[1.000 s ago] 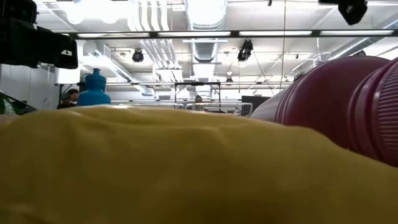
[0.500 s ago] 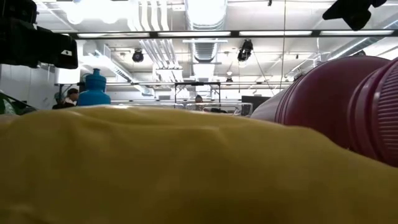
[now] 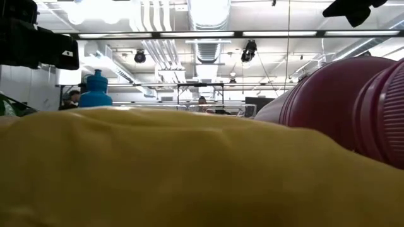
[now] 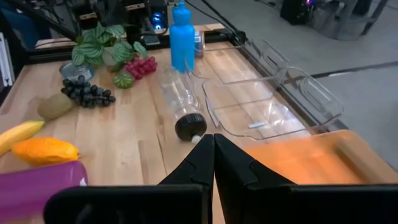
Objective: Pick & Place Food Item
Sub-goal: Put the yellow water bottle into the orange bin
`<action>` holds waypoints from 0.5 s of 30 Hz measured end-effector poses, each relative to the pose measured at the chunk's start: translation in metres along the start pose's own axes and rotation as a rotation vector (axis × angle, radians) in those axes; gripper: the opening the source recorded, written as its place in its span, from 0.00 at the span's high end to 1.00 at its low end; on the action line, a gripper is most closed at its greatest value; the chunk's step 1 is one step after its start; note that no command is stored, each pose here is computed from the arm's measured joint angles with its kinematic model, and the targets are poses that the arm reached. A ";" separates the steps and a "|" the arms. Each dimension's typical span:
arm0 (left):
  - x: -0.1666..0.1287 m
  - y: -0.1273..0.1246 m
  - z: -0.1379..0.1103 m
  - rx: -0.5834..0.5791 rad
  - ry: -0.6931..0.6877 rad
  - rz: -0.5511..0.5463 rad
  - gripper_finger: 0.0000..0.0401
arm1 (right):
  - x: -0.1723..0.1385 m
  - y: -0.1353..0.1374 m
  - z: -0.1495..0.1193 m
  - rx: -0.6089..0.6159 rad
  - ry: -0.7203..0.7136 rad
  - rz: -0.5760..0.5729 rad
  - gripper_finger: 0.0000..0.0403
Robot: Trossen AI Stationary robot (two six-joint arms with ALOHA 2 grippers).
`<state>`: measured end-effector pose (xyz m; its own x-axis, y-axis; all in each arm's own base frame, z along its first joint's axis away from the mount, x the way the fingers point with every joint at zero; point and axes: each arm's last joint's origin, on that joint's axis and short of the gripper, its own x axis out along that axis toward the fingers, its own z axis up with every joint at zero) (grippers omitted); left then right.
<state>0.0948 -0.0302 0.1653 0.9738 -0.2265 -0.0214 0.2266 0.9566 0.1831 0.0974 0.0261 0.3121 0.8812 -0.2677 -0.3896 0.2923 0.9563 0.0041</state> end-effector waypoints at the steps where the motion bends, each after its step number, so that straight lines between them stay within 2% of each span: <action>1: 0.000 0.000 0.000 0.000 0.000 0.000 1.00 | 0.000 0.000 0.000 -0.003 0.001 0.000 0.98; 15: 0.000 0.000 0.000 0.000 0.000 0.000 1.00 | 0.001 0.000 -0.002 -0.056 0.006 -0.002 0.98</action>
<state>0.0948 -0.0302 0.1653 0.9737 -0.2266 -0.0214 0.2267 0.9566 0.1831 0.0977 0.0262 0.3102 0.8787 -0.2688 -0.3946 0.2724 0.9610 -0.0479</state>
